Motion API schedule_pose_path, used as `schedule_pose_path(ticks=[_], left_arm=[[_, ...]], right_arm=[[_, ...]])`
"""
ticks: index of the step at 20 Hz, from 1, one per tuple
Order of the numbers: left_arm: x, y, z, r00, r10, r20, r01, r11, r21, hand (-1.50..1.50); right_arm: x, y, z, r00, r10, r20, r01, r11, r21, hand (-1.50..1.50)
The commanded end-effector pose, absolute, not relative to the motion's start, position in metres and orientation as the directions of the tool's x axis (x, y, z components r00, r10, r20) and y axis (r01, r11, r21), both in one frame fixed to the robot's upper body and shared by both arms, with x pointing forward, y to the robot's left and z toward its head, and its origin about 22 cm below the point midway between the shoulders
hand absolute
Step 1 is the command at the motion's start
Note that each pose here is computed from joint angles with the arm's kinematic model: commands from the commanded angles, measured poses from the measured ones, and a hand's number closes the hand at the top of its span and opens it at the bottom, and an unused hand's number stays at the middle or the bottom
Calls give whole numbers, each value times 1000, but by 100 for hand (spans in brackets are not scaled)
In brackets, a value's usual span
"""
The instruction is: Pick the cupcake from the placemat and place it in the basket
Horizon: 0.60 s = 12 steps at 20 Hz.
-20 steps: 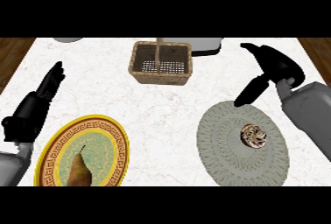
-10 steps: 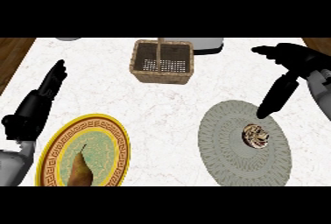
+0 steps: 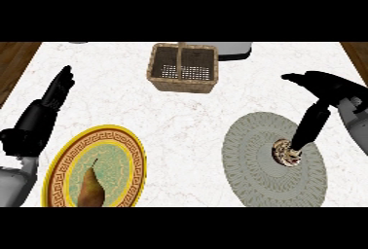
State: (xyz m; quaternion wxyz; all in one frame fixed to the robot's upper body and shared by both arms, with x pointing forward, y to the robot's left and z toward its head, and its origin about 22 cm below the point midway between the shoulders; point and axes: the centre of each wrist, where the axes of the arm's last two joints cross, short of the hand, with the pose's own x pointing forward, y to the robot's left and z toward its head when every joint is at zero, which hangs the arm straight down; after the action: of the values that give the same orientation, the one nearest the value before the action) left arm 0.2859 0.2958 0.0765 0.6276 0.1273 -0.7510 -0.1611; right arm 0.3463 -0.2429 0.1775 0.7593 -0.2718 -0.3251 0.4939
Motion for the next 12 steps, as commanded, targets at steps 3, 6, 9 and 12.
schedule_pose_path(ticks=[3, 6, 9, 12], left_arm=[[292, 292, 83, -178, -405, 897, 2, 911, 412, 0], [281, 298, 75, -186, -407, 894, -2, 910, 414, 0], [277, 306, 77, -175, -394, 902, 42, 913, 406, 0], [292, 288, 60, -173, -402, 899, 30, 910, 413, 0]], right_arm=[[338, -247, 140, 347, 935, 80, -661, 304, -686, -150], [333, -233, 127, 339, 939, 63, -683, 291, -670, -150], [336, -248, 130, 361, 930, 68, -667, 308, -678, -150], [329, -240, 123, 358, 931, 69, -655, 303, -692, -150]])
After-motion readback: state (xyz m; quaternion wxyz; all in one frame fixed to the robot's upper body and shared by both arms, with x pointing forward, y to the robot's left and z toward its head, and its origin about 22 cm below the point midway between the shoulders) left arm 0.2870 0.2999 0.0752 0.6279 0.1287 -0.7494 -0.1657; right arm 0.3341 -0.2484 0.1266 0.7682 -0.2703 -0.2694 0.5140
